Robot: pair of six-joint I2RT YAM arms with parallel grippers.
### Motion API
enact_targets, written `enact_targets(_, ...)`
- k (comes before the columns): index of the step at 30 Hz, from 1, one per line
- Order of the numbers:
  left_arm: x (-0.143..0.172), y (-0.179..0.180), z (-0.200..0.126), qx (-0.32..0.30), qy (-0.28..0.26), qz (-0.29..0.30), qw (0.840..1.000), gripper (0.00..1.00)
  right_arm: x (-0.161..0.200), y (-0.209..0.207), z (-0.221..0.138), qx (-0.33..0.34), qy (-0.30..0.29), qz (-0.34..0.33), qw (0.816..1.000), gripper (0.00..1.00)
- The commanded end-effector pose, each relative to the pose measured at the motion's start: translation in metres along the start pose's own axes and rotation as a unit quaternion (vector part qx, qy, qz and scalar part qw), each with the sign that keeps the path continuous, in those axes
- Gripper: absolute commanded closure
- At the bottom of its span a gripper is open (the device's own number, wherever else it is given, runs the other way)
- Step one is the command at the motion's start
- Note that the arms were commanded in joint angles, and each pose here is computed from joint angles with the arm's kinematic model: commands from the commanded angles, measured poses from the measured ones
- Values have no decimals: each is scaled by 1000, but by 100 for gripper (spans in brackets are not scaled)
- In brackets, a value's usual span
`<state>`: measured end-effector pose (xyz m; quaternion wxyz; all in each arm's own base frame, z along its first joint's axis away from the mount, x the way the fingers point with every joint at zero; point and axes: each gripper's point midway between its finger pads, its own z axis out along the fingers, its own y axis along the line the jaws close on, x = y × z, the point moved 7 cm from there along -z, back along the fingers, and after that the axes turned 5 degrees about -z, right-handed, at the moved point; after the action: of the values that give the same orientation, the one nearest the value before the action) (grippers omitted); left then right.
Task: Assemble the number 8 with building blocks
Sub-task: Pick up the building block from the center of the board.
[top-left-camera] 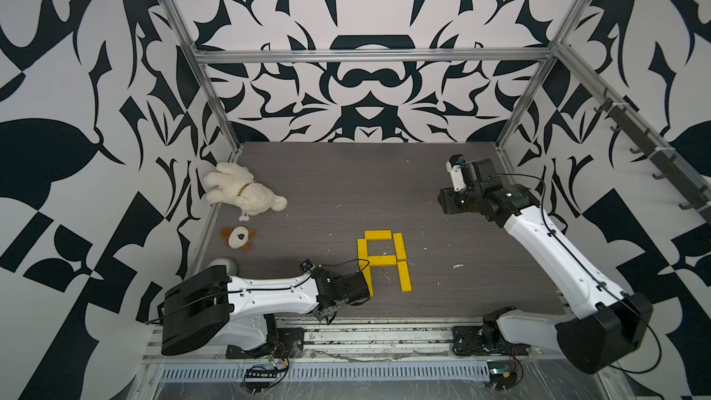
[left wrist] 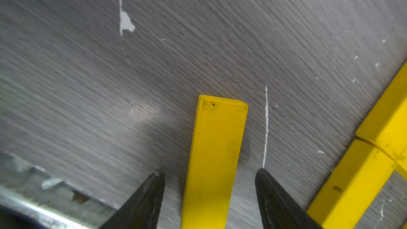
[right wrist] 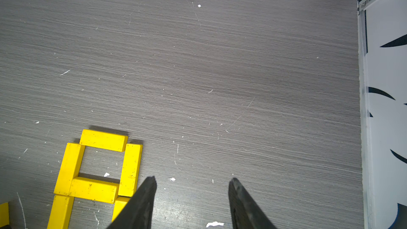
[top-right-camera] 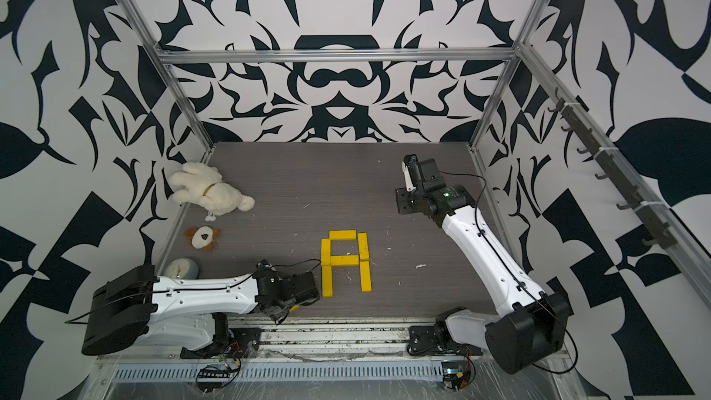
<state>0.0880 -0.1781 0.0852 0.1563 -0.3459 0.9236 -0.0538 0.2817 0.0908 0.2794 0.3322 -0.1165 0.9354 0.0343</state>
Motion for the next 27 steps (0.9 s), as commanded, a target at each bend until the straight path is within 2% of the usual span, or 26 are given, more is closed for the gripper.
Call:
enact_targets(1,0,7,5,-11,-1,4,1000,30,-4,-3,-8,8,-15,1,1000,45)
enact_targets(8,0,5,6,-9,-8,7,1000,31,2,-2,-3,3,-6,5,1000,45)
enact_targets(10,-1,4,5,-8,-10,11,1000,37,3,-2,-3,4,-6,6,1000,45)
enact_targets(13,-3,5,2,-14,-15,21,1000,55,3,-3,-4,6,-7,6,1000,45)
enact_targets(20,-3,11,2,-33,-9,57,998,64,4,-3,-6,9,-11,4,1000,45)
enact_targets(23,-11,2,-18,-38,-23,106,993,68,4,-4,-8,10,-14,4,1000,45)
enact_targets(27,-29,-22,-69,-41,-71,194,978,72,4,-3,-10,8,-18,5,1000,45)
